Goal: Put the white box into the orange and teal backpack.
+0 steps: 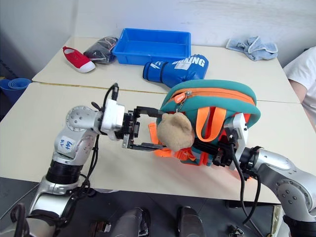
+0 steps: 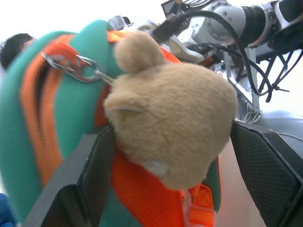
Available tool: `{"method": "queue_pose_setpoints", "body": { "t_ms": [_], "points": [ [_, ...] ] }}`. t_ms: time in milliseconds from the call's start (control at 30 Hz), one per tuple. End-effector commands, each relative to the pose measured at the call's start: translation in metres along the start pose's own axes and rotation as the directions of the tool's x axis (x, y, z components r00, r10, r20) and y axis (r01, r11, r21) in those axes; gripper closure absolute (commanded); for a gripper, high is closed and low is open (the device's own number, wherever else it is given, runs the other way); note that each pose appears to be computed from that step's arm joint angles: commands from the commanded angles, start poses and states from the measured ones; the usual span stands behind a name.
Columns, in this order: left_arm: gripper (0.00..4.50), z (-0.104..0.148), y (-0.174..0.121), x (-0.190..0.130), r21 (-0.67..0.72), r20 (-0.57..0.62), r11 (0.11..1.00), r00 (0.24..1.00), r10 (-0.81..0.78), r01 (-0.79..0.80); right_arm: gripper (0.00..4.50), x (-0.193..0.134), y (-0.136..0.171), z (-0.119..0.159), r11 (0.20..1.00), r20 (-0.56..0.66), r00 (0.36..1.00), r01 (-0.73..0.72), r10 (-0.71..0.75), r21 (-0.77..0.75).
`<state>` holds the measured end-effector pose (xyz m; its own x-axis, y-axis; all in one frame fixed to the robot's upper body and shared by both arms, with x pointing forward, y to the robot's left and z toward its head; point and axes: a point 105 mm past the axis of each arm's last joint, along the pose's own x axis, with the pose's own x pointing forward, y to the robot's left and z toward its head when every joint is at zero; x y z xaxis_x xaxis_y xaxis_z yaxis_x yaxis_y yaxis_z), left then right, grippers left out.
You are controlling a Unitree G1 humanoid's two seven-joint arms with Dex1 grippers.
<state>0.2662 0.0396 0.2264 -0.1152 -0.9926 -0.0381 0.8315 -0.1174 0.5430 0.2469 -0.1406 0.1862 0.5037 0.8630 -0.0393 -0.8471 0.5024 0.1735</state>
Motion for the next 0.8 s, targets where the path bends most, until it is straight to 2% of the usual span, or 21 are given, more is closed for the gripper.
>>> {"method": "queue_pose_setpoints", "body": {
  "t_ms": [33,67,333,433,500,700,800],
  "points": [
    [1.01,0.005,-0.002,0.011,0.050,0.034,0.999,0.999,-0.004,0.003,4.50,0.001,0.002,-0.002,1.000,-0.009,1.000,-0.010,0.010,0.006],
    [1.20,0.006,-0.002,0.013,0.047,0.042,0.999,0.999,-0.001,-0.001,4.50,0.001,0.002,-0.002,1.000,-0.008,1.000,-0.010,0.010,0.006],
    [3.63,0.005,0.002,0.003,0.021,0.028,1.000,0.999,0.021,-0.022,4.50,0.001,0.003,-0.003,1.000,0.016,1.000,0.015,-0.015,0.011],
    [4.26,0.006,0.012,-0.009,-0.007,0.011,0.999,0.998,0.054,-0.054,4.50,0.001,0.003,-0.004,1.000,0.023,0.999,0.027,-0.027,0.013],
    [4.43,0.007,0.019,-0.020,-0.031,-0.012,0.997,0.997,0.074,-0.074,4.50,0.001,0.002,-0.004,0.999,0.029,0.999,0.038,-0.038,0.011],
    [4.43,0.012,0.058,-0.082,-0.121,-0.105,0.959,0.964,0.244,-0.256,4.50,-0.004,-0.002,-0.004,0.996,0.062,0.994,0.088,-0.088,0.005],
    [4.43,-0.001,0.061,-0.106,-0.162,-0.197,0.942,0.945,0.260,-0.293,4.50,-0.008,-0.005,-0.004,0.993,0.083,0.990,0.114,-0.114,0.006]
  ]
}}
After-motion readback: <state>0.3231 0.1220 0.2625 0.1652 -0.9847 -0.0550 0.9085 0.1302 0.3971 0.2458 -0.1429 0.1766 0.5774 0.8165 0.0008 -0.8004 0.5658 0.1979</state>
